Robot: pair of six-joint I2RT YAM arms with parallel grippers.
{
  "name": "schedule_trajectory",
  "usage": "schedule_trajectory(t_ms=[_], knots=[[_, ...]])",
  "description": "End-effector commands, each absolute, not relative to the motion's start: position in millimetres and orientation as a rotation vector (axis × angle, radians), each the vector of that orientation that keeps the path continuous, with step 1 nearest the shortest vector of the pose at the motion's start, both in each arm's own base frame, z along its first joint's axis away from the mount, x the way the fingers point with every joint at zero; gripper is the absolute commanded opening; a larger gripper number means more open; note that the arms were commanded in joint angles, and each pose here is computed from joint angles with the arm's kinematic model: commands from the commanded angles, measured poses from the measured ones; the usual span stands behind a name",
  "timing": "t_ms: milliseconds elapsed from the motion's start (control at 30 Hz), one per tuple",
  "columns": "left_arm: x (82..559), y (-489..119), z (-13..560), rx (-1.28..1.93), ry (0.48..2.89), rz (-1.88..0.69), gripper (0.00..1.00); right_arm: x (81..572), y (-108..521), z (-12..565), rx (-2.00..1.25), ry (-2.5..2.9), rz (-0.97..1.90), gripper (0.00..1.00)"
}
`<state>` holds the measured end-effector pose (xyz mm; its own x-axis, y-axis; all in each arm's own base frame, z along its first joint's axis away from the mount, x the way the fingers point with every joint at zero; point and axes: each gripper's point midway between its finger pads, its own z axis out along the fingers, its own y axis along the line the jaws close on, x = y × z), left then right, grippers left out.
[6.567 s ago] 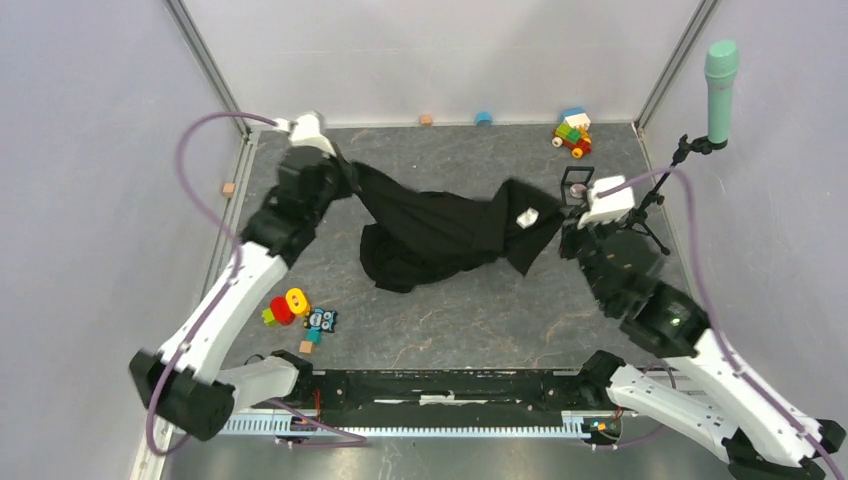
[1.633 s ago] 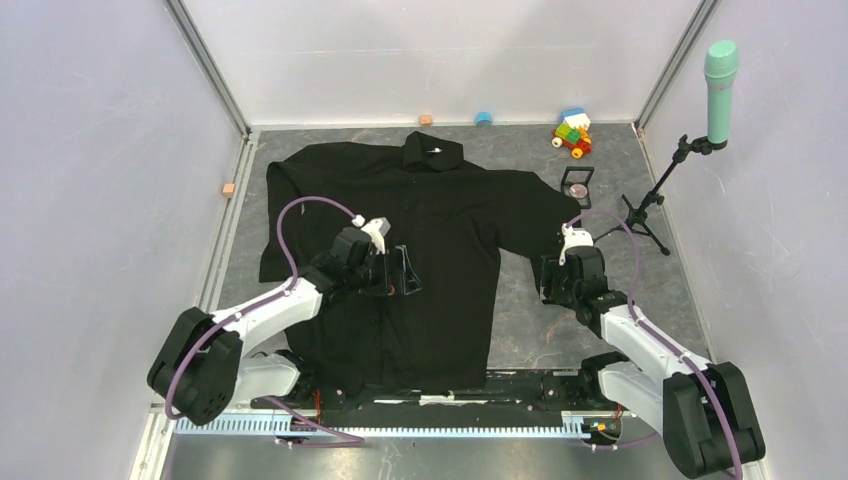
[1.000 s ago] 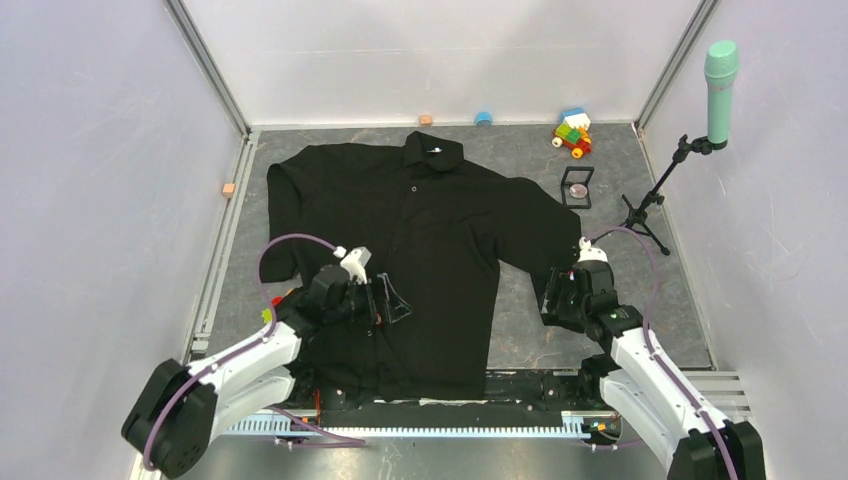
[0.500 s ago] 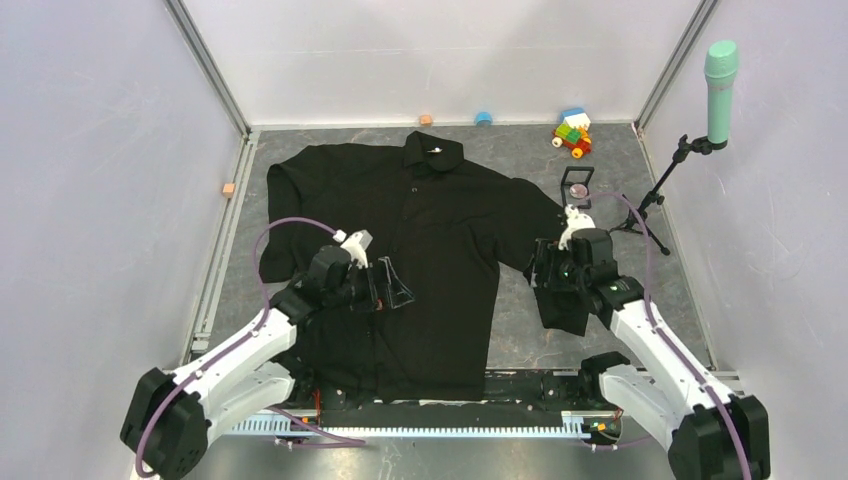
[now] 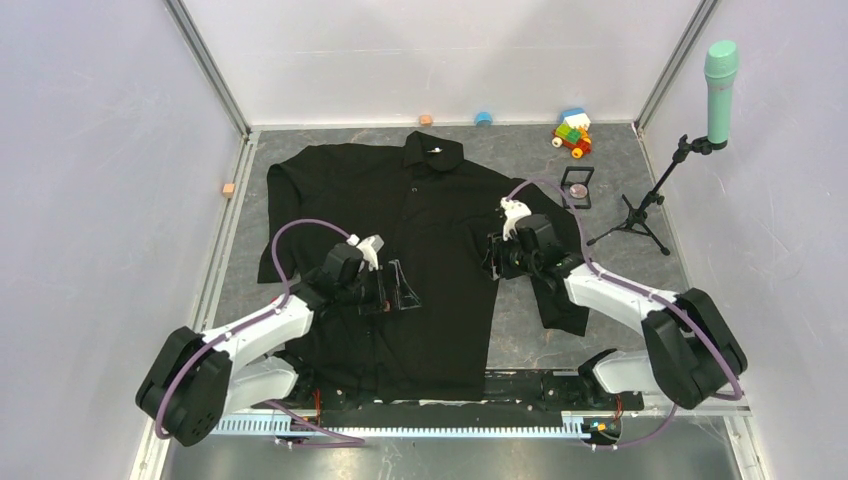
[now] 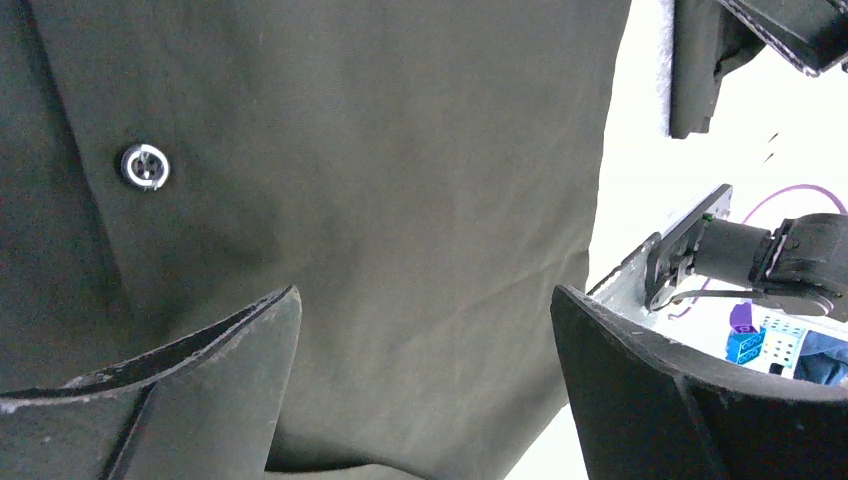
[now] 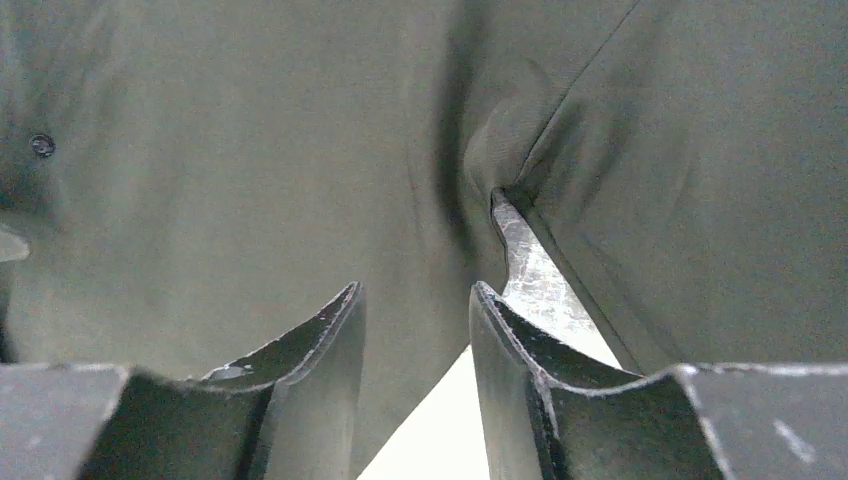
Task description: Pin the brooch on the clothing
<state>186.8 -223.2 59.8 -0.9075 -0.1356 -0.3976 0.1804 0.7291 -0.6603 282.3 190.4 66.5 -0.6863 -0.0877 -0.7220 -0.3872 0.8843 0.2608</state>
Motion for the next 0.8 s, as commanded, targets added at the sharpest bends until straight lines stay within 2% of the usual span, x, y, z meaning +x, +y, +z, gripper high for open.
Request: schedule_trajectory(t_ms=[0, 400, 667, 767], knots=[[177, -217, 58, 0.019, 2.501, -1.024, 1.00, 298, 197, 64, -0.300, 2.241, 0.506, 0.47], [164, -199, 44, 0.040, 2.557, -0.922, 1.00, 278, 172, 25, -0.251, 2.319, 0.399, 0.45], [160, -196, 42, 0.029, 2.557, -0.917, 1.00, 268, 180, 16, -0.249, 2.335, 0.479, 0.20], [160, -193, 43, 0.020, 2.553, -0.902, 1.00, 258, 178, 10, -0.229, 2.357, 0.500, 0.05]])
